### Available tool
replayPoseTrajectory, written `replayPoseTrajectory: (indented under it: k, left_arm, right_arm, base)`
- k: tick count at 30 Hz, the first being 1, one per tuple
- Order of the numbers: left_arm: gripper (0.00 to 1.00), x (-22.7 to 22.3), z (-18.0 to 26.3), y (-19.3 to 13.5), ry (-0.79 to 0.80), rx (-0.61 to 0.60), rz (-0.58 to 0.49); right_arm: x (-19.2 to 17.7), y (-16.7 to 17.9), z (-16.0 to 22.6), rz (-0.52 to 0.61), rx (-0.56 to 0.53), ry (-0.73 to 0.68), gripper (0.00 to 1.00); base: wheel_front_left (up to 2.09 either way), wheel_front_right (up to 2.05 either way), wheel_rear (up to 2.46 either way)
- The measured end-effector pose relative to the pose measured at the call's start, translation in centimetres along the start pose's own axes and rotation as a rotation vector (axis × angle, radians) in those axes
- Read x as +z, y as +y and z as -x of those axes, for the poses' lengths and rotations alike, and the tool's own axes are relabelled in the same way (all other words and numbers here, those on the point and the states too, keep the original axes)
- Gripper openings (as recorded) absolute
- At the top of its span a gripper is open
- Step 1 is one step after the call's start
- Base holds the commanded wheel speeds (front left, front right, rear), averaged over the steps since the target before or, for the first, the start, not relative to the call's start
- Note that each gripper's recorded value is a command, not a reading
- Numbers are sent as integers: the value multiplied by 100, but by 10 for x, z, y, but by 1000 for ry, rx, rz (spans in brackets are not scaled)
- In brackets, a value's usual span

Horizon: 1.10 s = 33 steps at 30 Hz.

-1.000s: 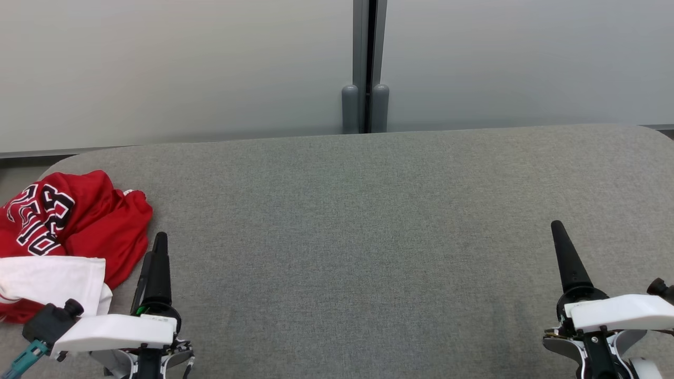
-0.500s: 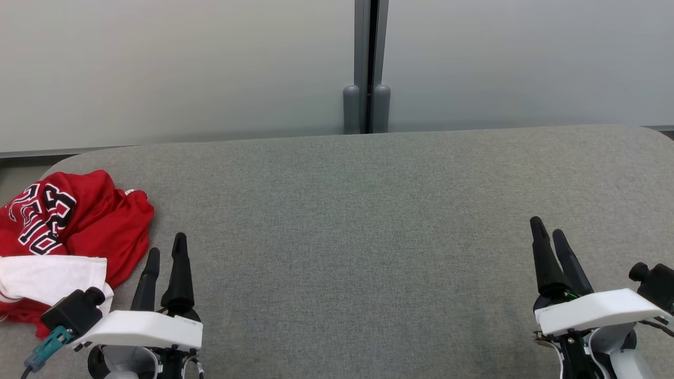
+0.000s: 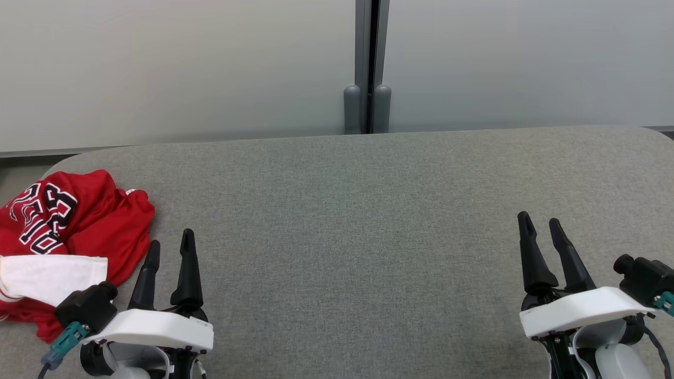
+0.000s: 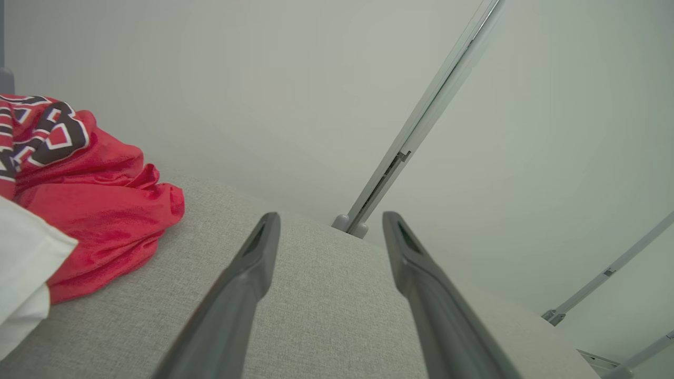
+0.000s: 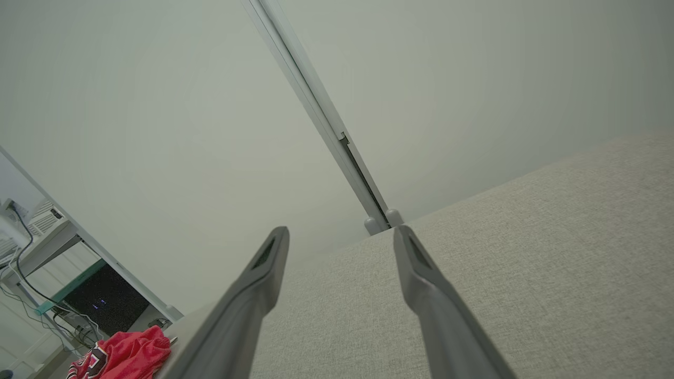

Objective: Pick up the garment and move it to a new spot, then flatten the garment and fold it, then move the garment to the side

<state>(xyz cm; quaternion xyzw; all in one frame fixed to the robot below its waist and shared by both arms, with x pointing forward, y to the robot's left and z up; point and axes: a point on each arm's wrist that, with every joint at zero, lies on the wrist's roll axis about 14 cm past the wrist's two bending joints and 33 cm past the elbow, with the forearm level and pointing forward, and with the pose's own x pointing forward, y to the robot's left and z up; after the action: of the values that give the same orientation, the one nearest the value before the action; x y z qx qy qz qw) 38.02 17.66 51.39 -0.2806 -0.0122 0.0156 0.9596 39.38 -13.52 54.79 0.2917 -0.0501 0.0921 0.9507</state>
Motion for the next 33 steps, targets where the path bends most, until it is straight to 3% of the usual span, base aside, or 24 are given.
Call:
replayPoseTrajectory:
  k: [33]
  left_arm:
    - [100, 11, 0, -19, -89, -60, -267]
  right_arm:
    - [4, 28, -6, 285, 110, -46, 100]
  base:
    - [0, 0, 0]
